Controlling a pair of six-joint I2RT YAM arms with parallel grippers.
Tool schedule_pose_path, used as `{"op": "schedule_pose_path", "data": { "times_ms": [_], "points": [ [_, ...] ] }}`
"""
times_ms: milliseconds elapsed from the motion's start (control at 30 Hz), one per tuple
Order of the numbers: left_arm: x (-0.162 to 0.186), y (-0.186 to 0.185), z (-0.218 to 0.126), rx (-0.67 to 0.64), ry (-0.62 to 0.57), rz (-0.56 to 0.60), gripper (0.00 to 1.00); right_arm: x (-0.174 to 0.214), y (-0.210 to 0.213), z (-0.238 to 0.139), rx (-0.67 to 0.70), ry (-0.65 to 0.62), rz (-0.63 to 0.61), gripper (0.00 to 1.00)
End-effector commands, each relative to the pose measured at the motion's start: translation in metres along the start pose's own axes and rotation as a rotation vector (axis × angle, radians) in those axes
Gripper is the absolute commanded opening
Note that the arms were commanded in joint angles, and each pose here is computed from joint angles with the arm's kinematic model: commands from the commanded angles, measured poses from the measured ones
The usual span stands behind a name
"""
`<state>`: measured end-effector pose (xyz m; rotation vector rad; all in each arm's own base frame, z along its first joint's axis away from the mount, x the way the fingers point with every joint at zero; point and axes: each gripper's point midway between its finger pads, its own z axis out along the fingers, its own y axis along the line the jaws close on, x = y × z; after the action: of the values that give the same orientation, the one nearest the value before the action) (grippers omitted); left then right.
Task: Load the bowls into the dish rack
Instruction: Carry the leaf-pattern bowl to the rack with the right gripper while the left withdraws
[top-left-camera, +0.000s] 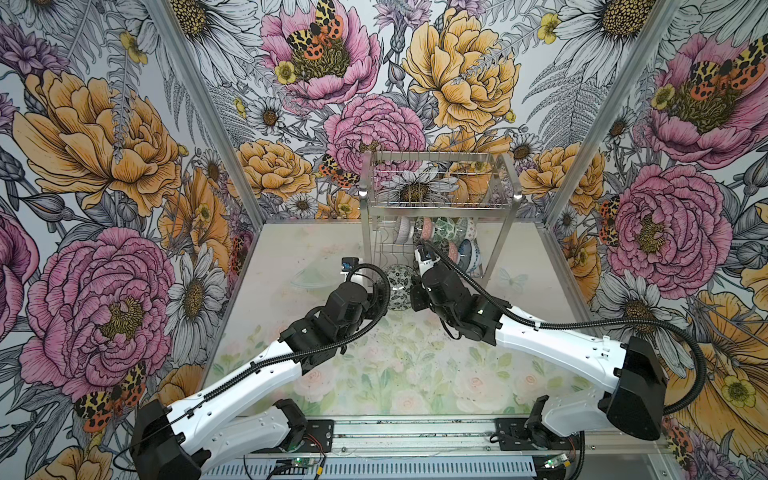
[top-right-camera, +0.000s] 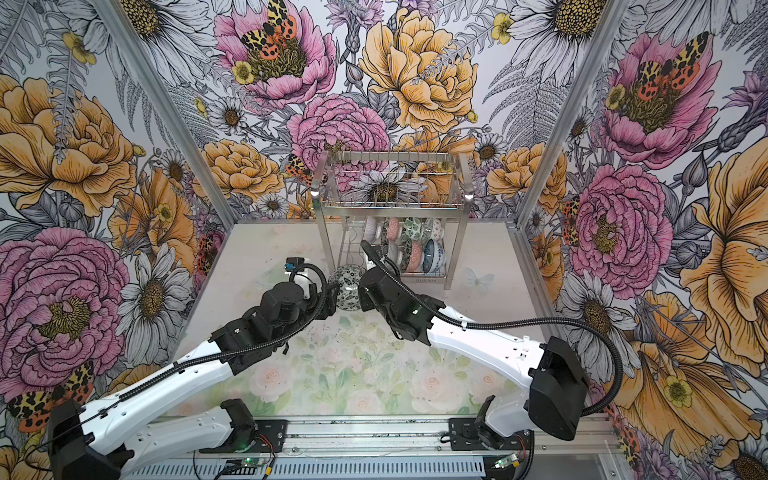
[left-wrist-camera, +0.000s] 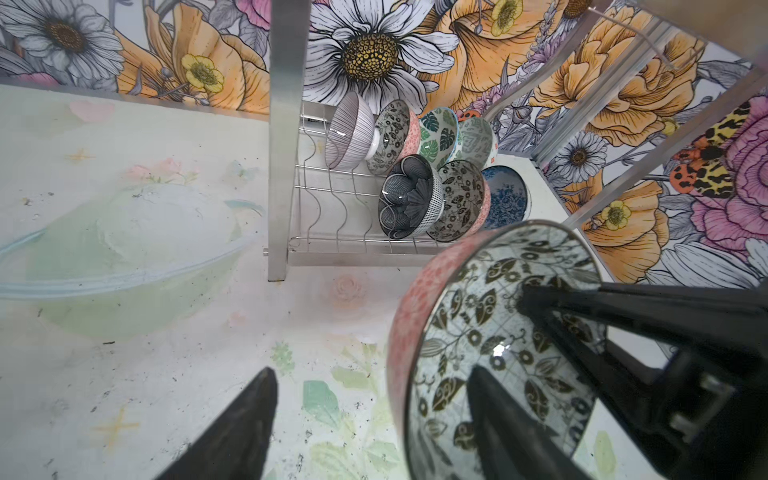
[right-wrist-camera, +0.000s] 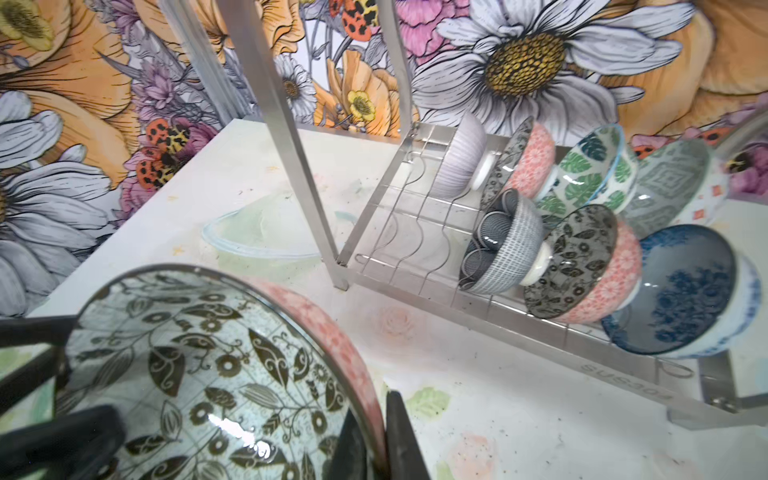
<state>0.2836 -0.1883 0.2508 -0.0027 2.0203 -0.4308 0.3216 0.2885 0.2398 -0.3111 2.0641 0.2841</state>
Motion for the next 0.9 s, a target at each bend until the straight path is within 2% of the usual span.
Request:
{"op": "schedule_pose_path", "data": {
  "times_ms": [0,167,333,700,867],
  "points": [
    [-0.009,0.029,-0.011,-0.076,-0.009,0.023,0.99,-0.04,-0.022,0.001,0.193,-0.13,-0.016,0.0],
    [-0.015,0.071,-0.018,-0.153,-0.019,-0.021,0.98,-0.05,-0.039,0.023,0.434,-0.153,-0.114,0.0],
    [-0.013,0.094,-0.016,-0.202,-0.016,-0.045,0.99,-0.059,-0.046,0.043,0.606,-0.16,-0.195,0.0],
    [-0.009,0.111,-0.005,-0.228,0.003,-0.046,0.99,-0.054,-0.063,0.091,0.792,-0.118,-0.296,0.0],
    [-0.009,0.117,0.0,-0.236,0.014,-0.038,0.99,-0.052,-0.072,0.114,0.815,-0.107,-0.321,0.0]
  ]
}}
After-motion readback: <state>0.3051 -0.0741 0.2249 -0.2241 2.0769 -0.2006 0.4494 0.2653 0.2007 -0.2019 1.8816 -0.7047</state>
